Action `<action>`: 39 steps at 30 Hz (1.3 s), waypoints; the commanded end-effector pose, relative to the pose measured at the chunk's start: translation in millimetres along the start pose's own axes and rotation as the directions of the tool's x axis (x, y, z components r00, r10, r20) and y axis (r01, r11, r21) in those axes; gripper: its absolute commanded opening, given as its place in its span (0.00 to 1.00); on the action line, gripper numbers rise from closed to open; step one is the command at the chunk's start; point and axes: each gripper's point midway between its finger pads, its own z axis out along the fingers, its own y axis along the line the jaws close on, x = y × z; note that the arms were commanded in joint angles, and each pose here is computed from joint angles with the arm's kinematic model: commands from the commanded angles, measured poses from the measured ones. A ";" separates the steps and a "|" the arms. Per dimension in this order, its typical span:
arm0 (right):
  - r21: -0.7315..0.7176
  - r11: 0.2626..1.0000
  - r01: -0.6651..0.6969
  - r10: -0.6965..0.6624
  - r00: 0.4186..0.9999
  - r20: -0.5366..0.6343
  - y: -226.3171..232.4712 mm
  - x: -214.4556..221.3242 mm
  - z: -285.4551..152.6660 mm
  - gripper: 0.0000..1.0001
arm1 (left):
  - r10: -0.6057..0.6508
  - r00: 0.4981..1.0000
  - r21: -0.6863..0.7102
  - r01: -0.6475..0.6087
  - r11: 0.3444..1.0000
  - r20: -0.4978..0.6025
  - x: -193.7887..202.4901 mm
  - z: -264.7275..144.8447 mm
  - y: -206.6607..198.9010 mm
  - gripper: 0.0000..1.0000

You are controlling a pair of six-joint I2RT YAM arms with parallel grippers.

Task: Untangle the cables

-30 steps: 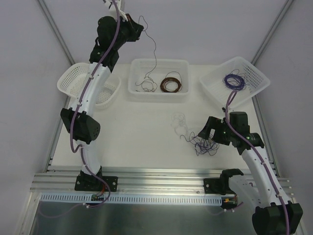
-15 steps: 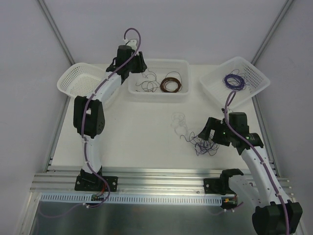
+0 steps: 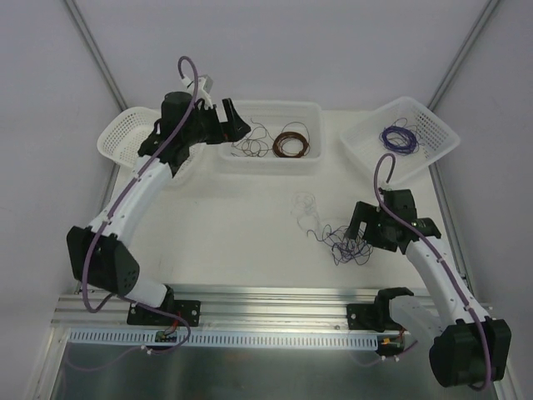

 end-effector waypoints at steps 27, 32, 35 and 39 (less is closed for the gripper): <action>-0.214 0.905 0.367 -0.382 0.924 -0.031 193.6 18.5 39.6 0.96 | -0.186 0.914 -0.005 0.198 0.980 -0.360 232.4 -104.7 -31.9 0.94; -0.172 0.948 0.269 -0.266 0.963 0.038 165.2 10.5 18.0 0.89 | -0.172 0.894 -0.055 0.164 0.985 -0.415 248.9 -85.6 -38.3 0.90; -0.207 0.969 0.135 -0.128 0.991 0.043 148.2 19.1 17.0 0.81 | -0.160 0.880 -0.070 0.144 0.987 -0.447 255.4 -71.4 -46.5 0.88; -0.247 0.969 -0.005 0.019 0.998 0.056 131.0 29.7 24.3 0.69 | -0.142 0.856 -0.090 0.112 0.990 -0.498 268.3 -48.9 -52.8 0.84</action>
